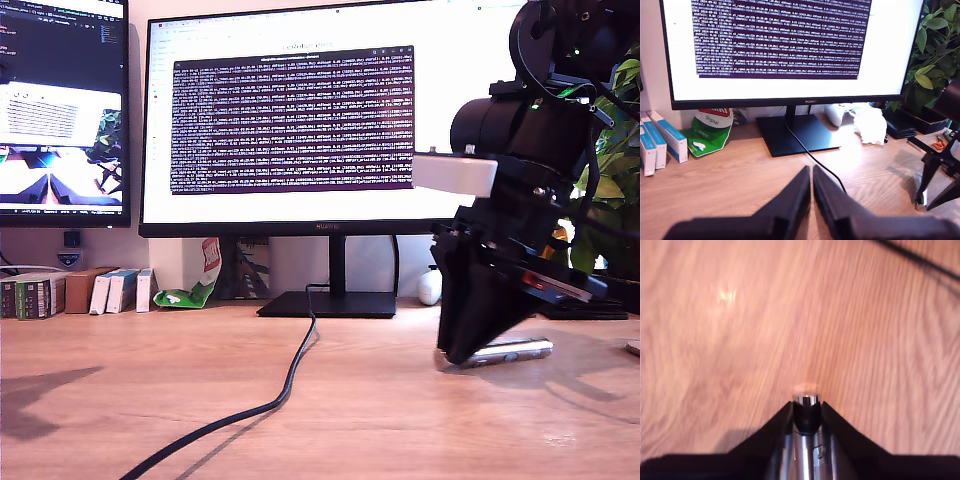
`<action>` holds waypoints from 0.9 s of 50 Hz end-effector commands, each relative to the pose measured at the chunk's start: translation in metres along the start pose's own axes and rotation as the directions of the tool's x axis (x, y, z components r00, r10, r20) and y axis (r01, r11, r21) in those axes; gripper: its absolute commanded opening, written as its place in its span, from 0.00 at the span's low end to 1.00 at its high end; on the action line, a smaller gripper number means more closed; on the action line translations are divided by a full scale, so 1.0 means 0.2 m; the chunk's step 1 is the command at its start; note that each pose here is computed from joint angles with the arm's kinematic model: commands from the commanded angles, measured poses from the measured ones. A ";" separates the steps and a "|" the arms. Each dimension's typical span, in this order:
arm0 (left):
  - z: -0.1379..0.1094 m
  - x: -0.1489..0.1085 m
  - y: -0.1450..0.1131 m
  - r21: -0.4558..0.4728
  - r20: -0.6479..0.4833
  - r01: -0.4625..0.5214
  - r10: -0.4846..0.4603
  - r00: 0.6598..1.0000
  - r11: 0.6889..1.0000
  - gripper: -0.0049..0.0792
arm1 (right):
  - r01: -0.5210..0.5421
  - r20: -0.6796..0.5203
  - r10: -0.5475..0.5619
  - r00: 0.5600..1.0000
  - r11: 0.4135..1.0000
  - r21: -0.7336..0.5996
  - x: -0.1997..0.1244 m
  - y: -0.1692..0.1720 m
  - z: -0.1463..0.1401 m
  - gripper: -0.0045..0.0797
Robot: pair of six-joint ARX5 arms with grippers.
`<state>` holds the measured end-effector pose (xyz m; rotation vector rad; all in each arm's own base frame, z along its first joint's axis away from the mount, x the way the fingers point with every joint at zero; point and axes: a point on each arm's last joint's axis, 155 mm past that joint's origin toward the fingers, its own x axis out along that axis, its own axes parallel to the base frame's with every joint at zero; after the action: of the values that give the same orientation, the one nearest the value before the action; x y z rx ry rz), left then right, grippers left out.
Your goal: Pick the metallic laser pointer with your right arm, pass it to your left arm, then place it down to the left side of the table
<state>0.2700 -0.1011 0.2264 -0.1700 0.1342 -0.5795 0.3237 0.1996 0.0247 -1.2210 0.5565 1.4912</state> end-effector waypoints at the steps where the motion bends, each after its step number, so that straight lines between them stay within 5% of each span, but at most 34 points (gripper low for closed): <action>1: 0.03 0.00 -0.01 0.019 0.014 0.008 -0.008 1.000 1.000 0.04 | -0.015 0.018 0.015 1.000 1.000 -0.004 0.04 0.00 0.02 0.04; 13: 0.03 0.00 -0.01 0.019 0.014 0.008 -0.008 1.000 1.000 0.07 | 0.065 0.034 -0.066 0.997 0.997 0.045 -0.05 -0.17 0.10 0.04; 26: 0.03 0.00 -0.04 0.038 0.013 0.039 -0.039 0.999 0.999 0.23 | 0.243 0.138 -0.243 0.960 0.970 0.011 -0.28 -0.52 0.39 0.04; 36: 0.01 0.01 -0.09 0.039 -0.002 0.088 -0.088 0.996 0.995 0.35 | 0.275 0.322 -0.273 0.907 0.961 0.040 -0.41 -0.61 0.87 0.04; 45: 0.03 0.05 -0.20 0.169 0.007 0.203 -0.207 0.978 0.964 0.35 | 0.272 0.478 -0.263 0.838 0.961 0.052 -0.55 -0.60 1.27 0.04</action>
<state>0.2591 -0.1319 0.2303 -0.0650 0.0856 -0.7588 0.3327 0.3900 0.2358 -0.8777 0.0624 1.4605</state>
